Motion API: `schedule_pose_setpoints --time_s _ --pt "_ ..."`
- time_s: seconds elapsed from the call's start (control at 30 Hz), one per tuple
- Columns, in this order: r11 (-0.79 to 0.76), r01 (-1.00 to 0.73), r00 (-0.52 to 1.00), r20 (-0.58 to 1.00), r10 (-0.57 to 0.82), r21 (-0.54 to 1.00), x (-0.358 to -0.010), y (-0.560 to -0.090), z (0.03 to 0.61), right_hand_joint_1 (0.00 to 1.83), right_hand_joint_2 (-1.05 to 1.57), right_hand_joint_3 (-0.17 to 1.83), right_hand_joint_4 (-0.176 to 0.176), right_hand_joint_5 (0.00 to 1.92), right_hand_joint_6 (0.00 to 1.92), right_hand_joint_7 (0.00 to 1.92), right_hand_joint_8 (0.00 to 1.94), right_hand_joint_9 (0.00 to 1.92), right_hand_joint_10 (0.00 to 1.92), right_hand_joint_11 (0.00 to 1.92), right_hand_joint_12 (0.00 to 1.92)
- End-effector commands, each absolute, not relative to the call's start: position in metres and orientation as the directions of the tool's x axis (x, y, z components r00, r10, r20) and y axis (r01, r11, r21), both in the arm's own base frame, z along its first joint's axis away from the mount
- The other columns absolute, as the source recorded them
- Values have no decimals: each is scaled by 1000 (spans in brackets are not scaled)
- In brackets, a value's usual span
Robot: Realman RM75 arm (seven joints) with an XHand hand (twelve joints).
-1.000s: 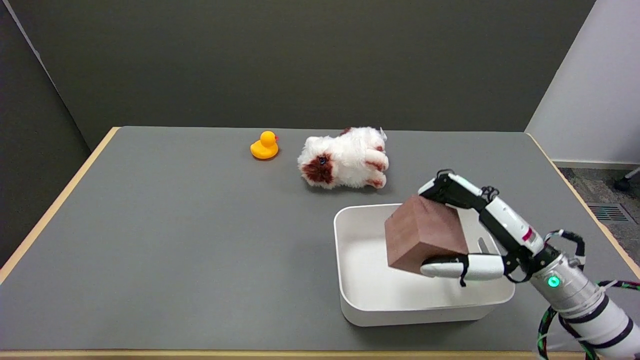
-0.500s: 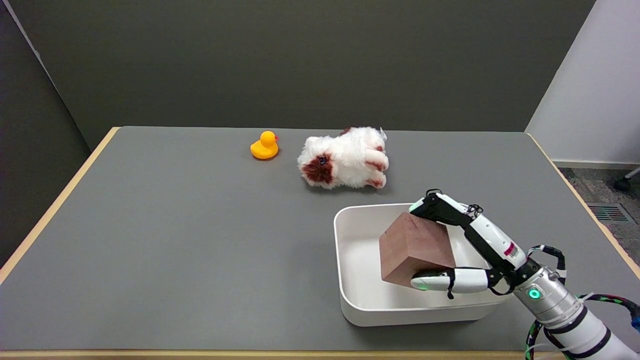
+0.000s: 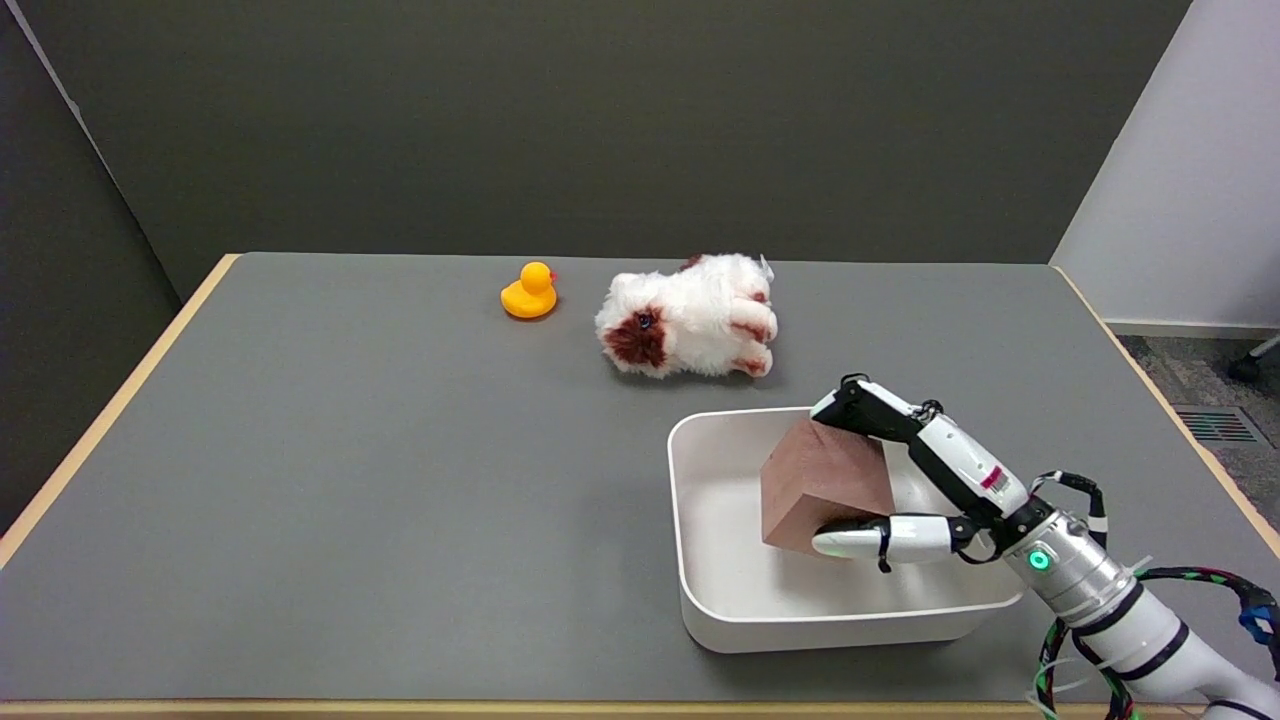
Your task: Place wooden cube into white box.
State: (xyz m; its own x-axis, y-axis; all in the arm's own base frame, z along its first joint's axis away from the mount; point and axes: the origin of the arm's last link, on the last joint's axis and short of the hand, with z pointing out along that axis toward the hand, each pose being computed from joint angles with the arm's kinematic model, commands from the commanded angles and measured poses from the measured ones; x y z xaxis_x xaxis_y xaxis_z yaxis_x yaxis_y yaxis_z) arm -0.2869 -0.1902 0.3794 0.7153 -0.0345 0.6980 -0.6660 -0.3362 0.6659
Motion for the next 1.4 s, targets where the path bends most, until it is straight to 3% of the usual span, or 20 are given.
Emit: schedule_pose_setpoints --time_s 0.03,0.27,0.33,0.37,0.5,0.6,1.13,1.2,1.4 --pt "-283 -650 742 669 -38 705 -291 -205 391 1202 1172 176 -176 569 1452 881 1384 843 1329 753 1748" --pt "-314 -664 721 692 -29 679 -294 -188 394 1198 1197 136 -176 561 1450 870 1400 836 1326 751 1764" --pt "-318 -679 705 709 -29 662 -294 -184 396 970 738 894 -52 505 1073 789 1094 721 1363 655 1789" --pt "-321 -684 699 715 -31 655 -294 -183 396 956 698 948 -43 481 992 751 1021 690 1343 627 1779" --pt "-335 -710 671 739 -56 620 -296 -179 397 945 647 965 -45 378 699 582 717 494 1164 495 1704" --pt "-345 -725 654 753 -74 596 -296 -178 396 929 633 967 -51 337 613 535 650 437 1115 458 1680" --pt "-381 -703 690 706 -159 600 -288 -181 405 818 613 938 -84 261 484 374 492 215 961 350 1631" --pt "-379 -709 686 707 -174 595 -289 -182 406 770 605 916 -74 241 451 297 423 126 878 222 1489" --pt "-368 -719 675 718 -169 589 -291 -185 409 668 593 852 -75 155 357 97 303 -1 632 41 1304"
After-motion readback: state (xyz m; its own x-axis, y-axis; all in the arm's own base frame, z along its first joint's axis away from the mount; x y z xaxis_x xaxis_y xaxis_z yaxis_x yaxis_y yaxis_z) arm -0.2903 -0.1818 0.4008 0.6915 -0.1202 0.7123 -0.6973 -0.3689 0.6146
